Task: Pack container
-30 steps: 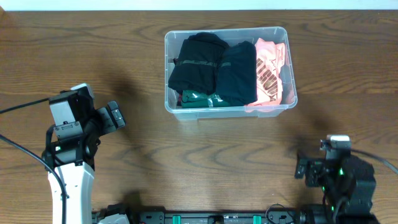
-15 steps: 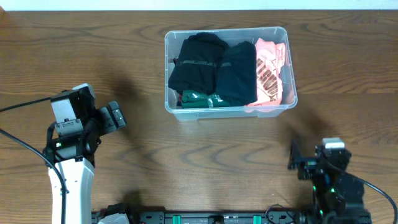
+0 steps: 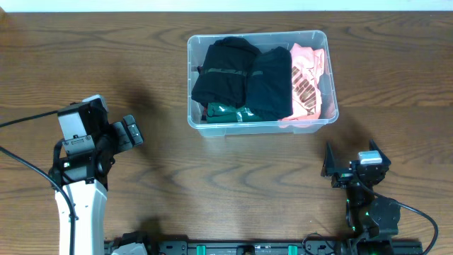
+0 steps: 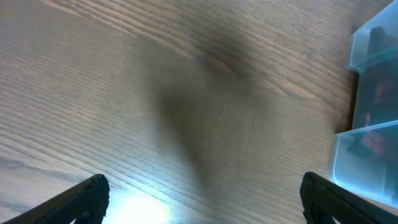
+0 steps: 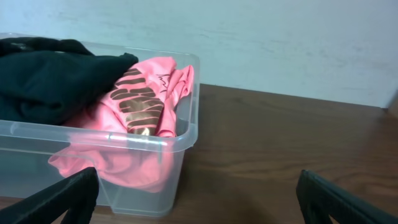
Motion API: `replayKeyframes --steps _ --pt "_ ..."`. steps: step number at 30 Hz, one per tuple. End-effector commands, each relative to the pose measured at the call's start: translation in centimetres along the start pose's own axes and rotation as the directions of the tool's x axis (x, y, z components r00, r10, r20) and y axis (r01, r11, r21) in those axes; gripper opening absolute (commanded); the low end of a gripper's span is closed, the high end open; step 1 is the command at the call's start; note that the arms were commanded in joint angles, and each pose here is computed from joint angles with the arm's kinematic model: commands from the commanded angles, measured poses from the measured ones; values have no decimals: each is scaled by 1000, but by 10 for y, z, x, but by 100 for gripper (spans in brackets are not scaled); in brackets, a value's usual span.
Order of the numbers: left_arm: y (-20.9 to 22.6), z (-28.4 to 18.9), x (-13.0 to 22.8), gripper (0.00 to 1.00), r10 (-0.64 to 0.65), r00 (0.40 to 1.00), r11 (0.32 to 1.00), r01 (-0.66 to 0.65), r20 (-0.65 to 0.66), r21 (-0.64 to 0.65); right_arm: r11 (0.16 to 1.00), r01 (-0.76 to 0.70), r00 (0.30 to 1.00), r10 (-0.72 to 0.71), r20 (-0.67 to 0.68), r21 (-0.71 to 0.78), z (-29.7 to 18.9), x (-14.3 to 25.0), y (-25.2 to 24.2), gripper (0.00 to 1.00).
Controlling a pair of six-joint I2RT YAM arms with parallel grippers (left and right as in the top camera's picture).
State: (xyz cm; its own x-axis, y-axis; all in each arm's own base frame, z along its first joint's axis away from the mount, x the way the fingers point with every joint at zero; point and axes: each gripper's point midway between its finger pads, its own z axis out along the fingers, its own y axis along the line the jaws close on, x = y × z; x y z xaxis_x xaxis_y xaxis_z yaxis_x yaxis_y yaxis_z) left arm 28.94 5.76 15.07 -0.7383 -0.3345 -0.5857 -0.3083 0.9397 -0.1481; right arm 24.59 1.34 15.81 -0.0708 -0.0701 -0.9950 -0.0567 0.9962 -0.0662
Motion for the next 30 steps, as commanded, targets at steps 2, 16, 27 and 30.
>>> replayKeyframes --steps 2,16,27,30 --pt "1 1 2 98 1 1000 1000 -2 -6 -6 1000 18 1000 -18 4 -2 0 1 1 99" --pt "1 1 2 98 2 1000 1000 -2 -6 -6 1000 18 1000 -18 4 -2 0 1 1 99" --pt "-2 -4 1 98 11 1000 1000 -11 6 -1 1000 18 1000 -18 4 -2 0 1 1 99" --pt "-3 -12 0 98 14 999 1000 -15 39 5 1000 18 1000 -18 4 -2 0 1 1 99"
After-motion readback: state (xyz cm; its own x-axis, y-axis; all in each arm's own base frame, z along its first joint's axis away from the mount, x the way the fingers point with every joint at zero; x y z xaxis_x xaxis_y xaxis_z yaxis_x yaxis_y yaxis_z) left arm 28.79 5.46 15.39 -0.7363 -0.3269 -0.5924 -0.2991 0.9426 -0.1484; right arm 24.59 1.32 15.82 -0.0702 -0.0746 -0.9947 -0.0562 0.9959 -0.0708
